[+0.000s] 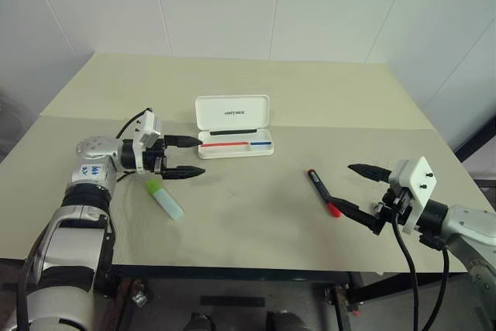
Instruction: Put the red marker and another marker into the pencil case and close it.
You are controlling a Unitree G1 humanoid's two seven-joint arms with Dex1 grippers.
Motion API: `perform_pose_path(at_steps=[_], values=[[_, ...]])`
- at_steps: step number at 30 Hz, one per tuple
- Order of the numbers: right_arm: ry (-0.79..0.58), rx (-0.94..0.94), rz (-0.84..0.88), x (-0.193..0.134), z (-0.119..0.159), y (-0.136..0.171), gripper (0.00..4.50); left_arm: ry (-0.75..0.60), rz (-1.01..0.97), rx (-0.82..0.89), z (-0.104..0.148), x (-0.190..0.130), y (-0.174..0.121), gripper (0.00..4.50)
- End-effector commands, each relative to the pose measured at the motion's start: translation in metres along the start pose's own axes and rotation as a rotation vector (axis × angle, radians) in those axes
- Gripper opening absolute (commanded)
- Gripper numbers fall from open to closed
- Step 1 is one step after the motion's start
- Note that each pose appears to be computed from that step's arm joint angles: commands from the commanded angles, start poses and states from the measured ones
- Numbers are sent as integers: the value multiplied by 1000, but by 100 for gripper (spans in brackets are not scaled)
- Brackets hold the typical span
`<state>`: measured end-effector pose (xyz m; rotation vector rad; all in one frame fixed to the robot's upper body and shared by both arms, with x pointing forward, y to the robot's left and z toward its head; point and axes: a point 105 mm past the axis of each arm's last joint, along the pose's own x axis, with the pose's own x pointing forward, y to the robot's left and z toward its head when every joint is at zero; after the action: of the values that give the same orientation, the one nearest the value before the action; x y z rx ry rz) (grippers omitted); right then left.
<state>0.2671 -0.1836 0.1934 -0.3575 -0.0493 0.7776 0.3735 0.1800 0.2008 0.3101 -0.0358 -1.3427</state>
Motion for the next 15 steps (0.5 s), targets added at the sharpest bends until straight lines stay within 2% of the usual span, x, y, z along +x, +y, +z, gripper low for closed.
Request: perform_pose_path(at_steps=[1,8,15], values=[[-50,-41,-28,-2,14,2,450,-2,-115,47,10,3,-7,447],[-69,-46,-65,0,20,6,450,-16,-102,49,9,11,-4,447],[-110,-51,-70,7,32,14,450,-13,138,51,7,26,23,447]])
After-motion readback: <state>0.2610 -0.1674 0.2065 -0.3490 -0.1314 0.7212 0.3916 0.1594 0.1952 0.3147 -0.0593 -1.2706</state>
